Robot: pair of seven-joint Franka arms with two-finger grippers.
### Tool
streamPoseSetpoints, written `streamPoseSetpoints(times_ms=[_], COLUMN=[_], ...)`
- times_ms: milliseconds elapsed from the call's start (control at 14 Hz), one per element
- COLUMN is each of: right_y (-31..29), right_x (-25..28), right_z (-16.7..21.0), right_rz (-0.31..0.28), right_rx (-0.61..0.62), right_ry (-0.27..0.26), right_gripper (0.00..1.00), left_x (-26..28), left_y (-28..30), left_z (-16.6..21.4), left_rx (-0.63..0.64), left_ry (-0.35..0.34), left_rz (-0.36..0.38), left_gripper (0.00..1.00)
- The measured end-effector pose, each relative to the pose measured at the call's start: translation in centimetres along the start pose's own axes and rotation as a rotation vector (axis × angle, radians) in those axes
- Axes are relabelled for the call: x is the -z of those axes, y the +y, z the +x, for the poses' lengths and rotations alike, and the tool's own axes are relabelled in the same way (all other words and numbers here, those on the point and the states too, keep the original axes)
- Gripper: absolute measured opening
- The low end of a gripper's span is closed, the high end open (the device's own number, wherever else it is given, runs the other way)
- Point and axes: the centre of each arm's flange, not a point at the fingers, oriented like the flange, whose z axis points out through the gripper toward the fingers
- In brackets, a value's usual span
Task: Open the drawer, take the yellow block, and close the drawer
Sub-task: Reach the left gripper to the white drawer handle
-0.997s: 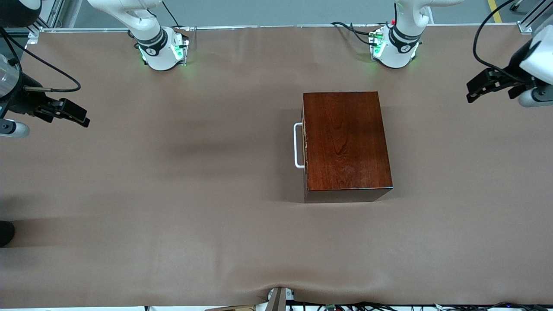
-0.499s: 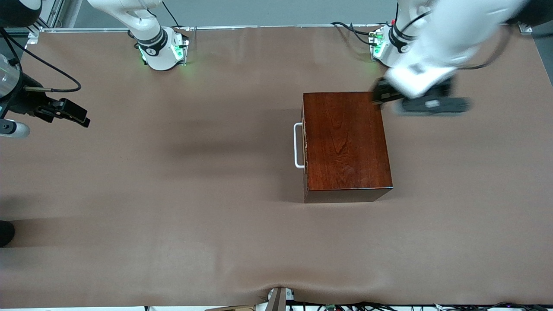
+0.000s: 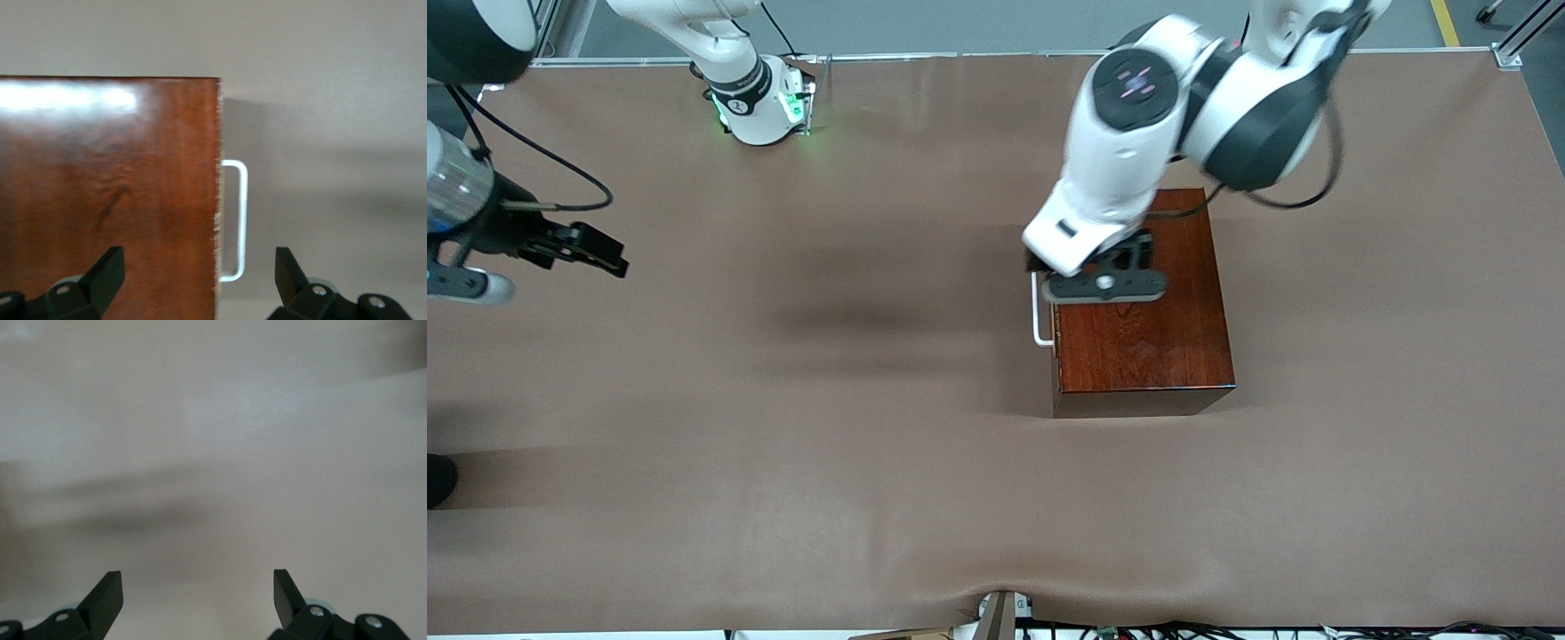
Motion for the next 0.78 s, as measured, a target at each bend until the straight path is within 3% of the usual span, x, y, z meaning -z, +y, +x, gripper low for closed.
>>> streamPoseSetpoints(times_ms=[214, 499, 784], right_y=[-1.7, -3.7, -8.0], right_x=[-0.3, -1.2, -3.1], right_z=[-0.2, -0.2, -0.2], right_rz=[-0.002, -0.007, -0.012], right_rx=[0.024, 0.057, 0.116], right_ry=[-0.003, -0.016, -0.019], right_gripper=[1.0, 1.0, 1.0], left_x=[-3.8, -9.9, -13.7], left_y=[3.8, 8.2, 9.8], left_z=[-0.8, -2.4, -3.2], left_rx=[0.029, 0.058, 0.089], left_ry=[0.034, 0.083, 0.086], left_rz=[0.008, 0.081, 0.123], left_gripper=[1.0, 1.0, 1.0])
